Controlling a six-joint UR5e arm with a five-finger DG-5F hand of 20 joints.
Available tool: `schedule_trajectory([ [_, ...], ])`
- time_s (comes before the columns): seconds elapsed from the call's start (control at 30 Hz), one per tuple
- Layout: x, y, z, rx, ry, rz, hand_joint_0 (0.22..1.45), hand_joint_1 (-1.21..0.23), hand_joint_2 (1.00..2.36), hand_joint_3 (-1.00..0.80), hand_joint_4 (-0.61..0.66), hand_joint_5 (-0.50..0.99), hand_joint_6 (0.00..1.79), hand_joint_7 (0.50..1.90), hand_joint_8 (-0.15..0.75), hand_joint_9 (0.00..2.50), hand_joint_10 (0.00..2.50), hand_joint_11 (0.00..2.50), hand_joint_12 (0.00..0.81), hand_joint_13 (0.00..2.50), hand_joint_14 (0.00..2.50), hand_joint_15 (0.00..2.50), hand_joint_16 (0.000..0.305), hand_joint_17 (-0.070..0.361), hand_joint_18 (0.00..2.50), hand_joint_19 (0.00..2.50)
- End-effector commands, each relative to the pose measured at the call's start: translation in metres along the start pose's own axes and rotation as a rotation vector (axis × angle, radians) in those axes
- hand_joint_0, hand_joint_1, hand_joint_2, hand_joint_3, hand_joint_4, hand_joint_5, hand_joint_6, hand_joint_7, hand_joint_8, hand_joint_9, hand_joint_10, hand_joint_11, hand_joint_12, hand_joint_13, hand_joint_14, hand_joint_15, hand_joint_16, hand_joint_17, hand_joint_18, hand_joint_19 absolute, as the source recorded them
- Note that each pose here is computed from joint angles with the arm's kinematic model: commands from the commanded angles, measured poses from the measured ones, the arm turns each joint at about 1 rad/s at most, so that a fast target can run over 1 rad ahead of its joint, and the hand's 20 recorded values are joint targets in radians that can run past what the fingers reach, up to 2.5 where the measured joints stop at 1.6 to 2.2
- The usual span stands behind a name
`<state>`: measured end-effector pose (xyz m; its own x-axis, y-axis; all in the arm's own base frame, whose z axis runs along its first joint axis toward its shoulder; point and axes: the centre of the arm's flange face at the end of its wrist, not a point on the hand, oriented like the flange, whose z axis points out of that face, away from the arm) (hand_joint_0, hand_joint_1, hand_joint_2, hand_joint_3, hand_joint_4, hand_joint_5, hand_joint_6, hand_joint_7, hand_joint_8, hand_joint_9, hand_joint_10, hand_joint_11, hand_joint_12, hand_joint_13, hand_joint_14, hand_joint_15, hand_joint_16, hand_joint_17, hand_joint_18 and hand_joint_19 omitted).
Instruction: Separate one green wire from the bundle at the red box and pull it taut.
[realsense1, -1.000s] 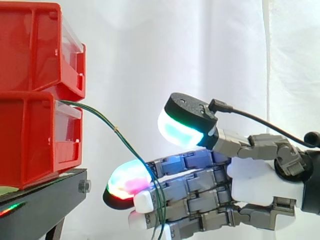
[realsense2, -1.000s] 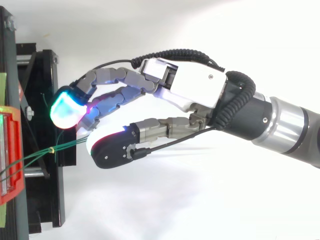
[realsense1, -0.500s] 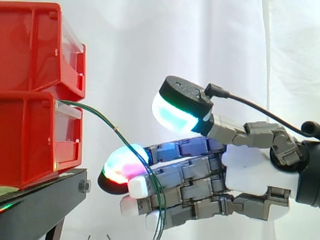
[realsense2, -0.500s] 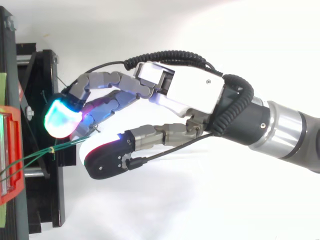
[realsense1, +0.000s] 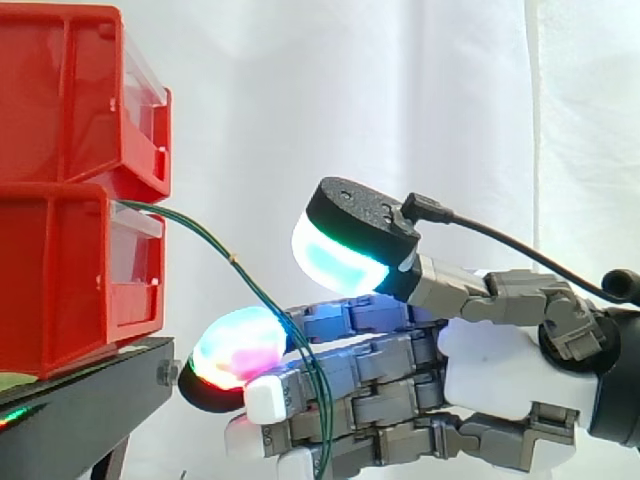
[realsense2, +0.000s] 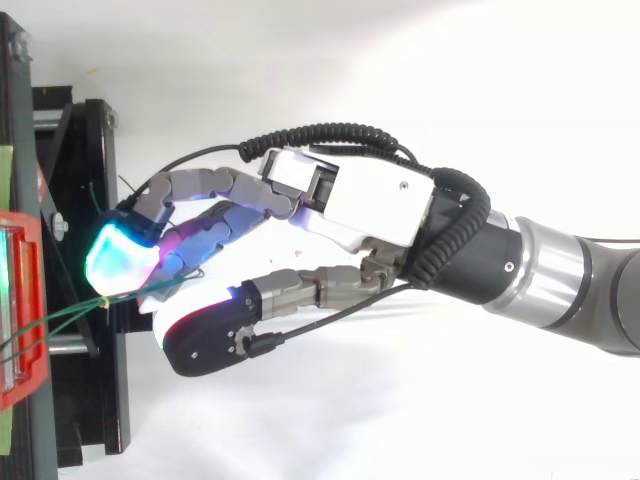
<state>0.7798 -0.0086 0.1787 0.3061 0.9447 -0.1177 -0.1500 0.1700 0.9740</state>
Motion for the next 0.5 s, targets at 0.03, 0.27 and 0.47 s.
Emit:
schedule_trajectory([
  [0.03, -0.002, -0.002, 0.002, 0.004, 0.011, 0.016, 0.63, -0.54, 1.00, -0.45, 0.33, -0.13, 0.50, 0.96, 0.291, 0.92, 0.01, 0.41, 0.301, 0.73, 0.01, 0.28, 0.040, 0.091, 0.67, 0.39],
  [0.27, 0.010, 0.007, 0.005, -0.001, 0.053, 0.021, 0.63, -0.54, 1.00, -0.46, 0.33, -0.13, 0.50, 0.96, 0.293, 0.92, 0.01, 0.41, 0.301, 0.74, 0.01, 0.29, 0.041, 0.091, 0.67, 0.38],
  [0.47, 0.020, 0.010, 0.002, 0.000, 0.065, 0.043, 0.63, -0.55, 1.00, -0.44, 0.32, -0.13, 0.50, 1.00, 0.291, 0.92, 0.01, 0.41, 0.300, 0.74, 0.01, 0.28, 0.040, 0.091, 0.67, 0.38],
])
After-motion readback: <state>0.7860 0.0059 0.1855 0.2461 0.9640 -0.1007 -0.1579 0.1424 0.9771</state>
